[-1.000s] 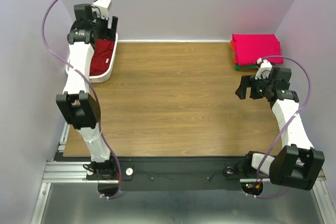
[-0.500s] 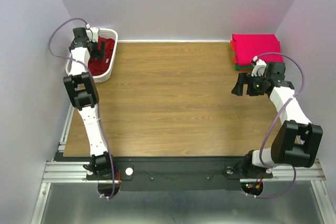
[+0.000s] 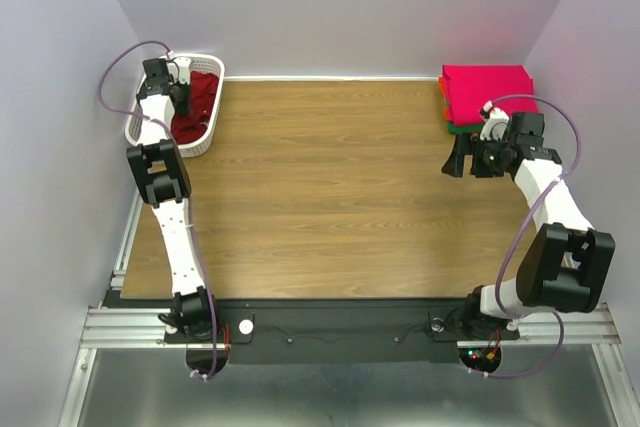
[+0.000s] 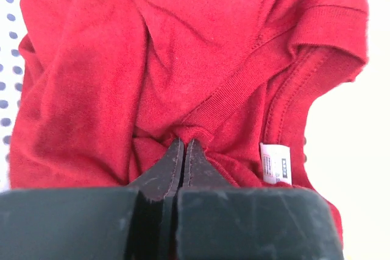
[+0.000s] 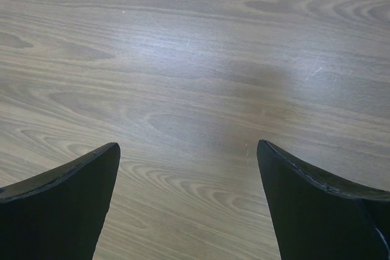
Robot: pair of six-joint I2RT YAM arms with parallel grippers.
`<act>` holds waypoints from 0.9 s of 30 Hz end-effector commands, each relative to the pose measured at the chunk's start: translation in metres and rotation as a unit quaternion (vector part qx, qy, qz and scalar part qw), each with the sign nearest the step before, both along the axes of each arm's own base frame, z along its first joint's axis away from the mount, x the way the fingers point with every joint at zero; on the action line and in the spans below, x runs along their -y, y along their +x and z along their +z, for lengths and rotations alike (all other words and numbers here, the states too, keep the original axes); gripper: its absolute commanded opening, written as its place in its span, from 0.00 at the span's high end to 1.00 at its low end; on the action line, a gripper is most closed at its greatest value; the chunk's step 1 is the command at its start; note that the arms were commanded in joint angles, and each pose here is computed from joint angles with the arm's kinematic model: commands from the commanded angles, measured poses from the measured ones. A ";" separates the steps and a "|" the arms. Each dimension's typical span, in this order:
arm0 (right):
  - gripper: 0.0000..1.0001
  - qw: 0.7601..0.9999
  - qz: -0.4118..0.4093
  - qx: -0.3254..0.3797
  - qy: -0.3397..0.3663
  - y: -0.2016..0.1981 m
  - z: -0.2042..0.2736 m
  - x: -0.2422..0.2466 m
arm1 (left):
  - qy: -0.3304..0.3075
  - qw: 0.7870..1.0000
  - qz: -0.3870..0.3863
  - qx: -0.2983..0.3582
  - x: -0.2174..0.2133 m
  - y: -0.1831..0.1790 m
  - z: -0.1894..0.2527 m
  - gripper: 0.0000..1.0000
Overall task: Fold and stack the t-shirts
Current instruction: Grab the tshirt from the pile, then move the tshirt to the center of the board
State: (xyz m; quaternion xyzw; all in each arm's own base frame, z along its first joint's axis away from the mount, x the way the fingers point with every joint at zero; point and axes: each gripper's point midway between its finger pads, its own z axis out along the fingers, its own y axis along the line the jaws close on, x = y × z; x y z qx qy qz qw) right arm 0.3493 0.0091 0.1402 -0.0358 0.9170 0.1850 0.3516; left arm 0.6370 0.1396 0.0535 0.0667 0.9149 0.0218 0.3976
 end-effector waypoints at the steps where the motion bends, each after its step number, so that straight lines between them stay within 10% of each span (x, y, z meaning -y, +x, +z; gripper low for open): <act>1: 0.00 0.999 0.000 0.043 -0.011 0.006 0.032 0.003 | -0.008 0.995 -0.008 0.097 -0.010 0.012 0.096 1.00; 10: 0.00 0.997 0.015 0.071 0.003 -0.003 0.050 -0.007 | 0.038 0.933 -0.065 0.352 0.043 -0.039 0.380 1.00; 17: 0.00 0.996 0.022 0.086 -0.001 -0.011 0.057 -0.009 | 0.007 0.879 -0.147 0.454 0.141 -0.110 0.499 1.00; 27: 0.00 0.996 0.027 0.087 0.013 -0.019 0.054 -0.016 | -0.128 0.710 -0.260 0.641 0.291 -0.285 0.670 1.00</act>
